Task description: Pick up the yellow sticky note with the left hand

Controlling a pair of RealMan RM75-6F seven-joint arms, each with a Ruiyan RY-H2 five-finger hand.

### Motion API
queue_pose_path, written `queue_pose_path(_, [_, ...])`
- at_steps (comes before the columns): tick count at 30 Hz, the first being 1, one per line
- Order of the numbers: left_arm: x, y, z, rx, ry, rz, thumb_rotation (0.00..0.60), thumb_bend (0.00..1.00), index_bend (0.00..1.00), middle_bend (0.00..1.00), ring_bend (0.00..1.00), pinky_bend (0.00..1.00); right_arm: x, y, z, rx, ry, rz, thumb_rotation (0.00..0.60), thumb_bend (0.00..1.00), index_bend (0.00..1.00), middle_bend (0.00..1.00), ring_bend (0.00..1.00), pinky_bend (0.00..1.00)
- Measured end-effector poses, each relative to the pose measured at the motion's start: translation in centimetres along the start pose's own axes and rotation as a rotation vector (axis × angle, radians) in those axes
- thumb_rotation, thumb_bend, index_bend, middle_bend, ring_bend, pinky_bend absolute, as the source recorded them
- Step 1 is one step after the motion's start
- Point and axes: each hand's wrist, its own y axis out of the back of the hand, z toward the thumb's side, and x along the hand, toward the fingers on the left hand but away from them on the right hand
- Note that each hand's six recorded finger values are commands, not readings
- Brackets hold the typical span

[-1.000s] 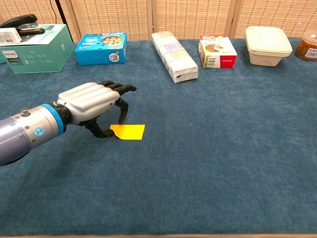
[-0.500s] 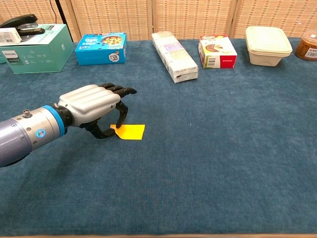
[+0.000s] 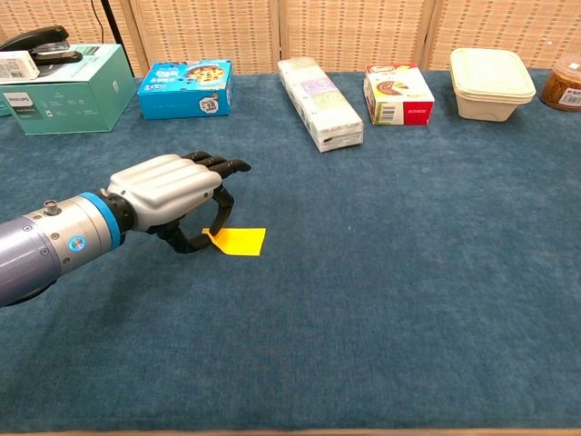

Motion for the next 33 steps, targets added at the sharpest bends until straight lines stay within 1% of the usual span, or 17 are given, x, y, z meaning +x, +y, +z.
queue_pose_path(8, [0.1, 0.2, 0.2, -0.002, -0.003, 0.008, 0.600, 0.43, 0.65, 0.00, 0.00, 0.00, 0.0, 0.0, 0.0, 0.000, 0.002, 0.001, 0.600, 0.00, 0.02, 0.00, 0.00, 0.00])
queue_pose_path(17, [0.3, 1.4, 1.1, -0.006, -0.042, 0.050, 0.600, 0.44, 0.65, 0.00, 0.00, 0.00, 0.0, 0.0, 0.0, -0.001, 0.002, 0.001, 0.600, 0.00, 0.02, 0.00, 0.00, 0.00])
queue_pose_path(26, [0.4, 3.0, 2.7, -0.006, -0.096, 0.100, 0.600, 0.44, 0.65, 0.00, 0.00, 0.00, 0.0, 0.1, 0.0, -0.005, 0.003, 0.000, 0.600, 0.00, 0.02, 0.00, 0.00, 0.00])
queue_pose_path(33, [0.1, 5.1, 4.3, -0.008, -0.139, 0.152, 0.600, 0.44, 0.65, 0.00, 0.00, 0.00, 0.0, 0.1, 0.0, -0.004, 0.003, 0.000, 0.600, 0.00, 0.02, 0.00, 0.00, 0.00])
